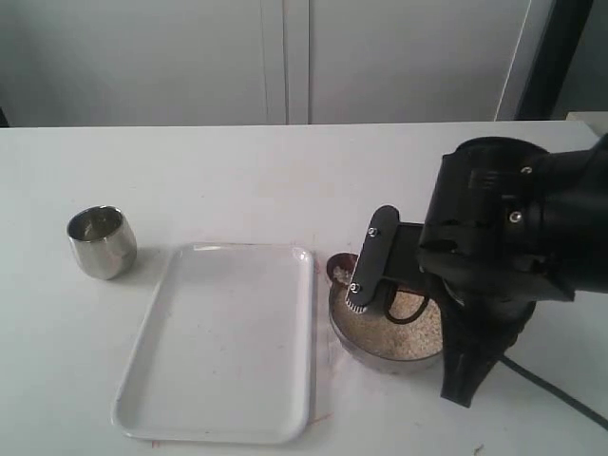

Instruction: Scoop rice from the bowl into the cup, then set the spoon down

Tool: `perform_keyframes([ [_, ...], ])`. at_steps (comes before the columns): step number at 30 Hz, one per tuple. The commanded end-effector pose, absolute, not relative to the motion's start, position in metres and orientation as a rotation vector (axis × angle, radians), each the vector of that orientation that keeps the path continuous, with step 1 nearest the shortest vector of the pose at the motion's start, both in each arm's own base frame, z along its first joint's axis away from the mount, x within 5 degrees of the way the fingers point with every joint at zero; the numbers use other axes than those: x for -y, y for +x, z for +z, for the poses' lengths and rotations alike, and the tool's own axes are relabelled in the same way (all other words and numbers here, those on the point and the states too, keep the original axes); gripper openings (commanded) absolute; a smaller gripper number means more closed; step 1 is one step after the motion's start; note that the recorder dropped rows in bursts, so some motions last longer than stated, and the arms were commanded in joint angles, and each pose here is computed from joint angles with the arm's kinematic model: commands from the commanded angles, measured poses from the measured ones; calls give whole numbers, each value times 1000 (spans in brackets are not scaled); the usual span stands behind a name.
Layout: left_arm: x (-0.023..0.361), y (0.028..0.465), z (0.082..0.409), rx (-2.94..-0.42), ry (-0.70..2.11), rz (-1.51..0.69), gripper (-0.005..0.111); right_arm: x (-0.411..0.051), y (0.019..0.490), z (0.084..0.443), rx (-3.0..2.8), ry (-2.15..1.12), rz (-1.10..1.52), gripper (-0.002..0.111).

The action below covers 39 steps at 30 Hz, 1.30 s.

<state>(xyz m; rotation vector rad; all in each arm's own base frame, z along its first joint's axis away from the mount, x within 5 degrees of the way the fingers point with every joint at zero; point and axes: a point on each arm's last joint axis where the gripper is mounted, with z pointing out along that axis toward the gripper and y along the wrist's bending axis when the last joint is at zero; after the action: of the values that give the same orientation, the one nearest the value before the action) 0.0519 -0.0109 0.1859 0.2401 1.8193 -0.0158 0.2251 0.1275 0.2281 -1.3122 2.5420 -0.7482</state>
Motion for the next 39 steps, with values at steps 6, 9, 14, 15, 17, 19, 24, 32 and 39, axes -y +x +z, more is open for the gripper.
perform_keyframes([
  [6, 11, 52, 184, -1824, 236, -23, 14, -132, 227, 241, -2603, -1210, -650, 0],
  [9, 11, 52, 184, -1824, 236, -23, 14, -137, 232, 254, -2603, -1166, -621, 0],
  [14, 11, 52, 184, -1824, 236, -23, 14, -150, 240, 272, -2590, -1161, -560, 0],
  [15, 11, 52, 184, -1824, 236, -23, 14, -154, 242, 275, -2589, -1168, -561, 0],
  [17, 11, 52, 184, -1824, 236, -23, 14, -162, 244, 279, -2581, -1197, -573, 0],
  [19, 11, 52, 184, -1824, 236, -23, 14, -173, 249, 281, -2565, -1212, -567, 0],
  [24, 11, 52, 184, -1824, 236, -23, 14, -195, 262, 282, -2535, -1231, -551, 0],
  [32, 11, 52, 184, -1824, 236, -23, 14, -224, 286, 281, -2511, -1227, -522, 0],
  [39, 11, 52, 184, -1824, 236, -23, 14, -260, 293, 281, -2420, -1319, -507, 0],
])
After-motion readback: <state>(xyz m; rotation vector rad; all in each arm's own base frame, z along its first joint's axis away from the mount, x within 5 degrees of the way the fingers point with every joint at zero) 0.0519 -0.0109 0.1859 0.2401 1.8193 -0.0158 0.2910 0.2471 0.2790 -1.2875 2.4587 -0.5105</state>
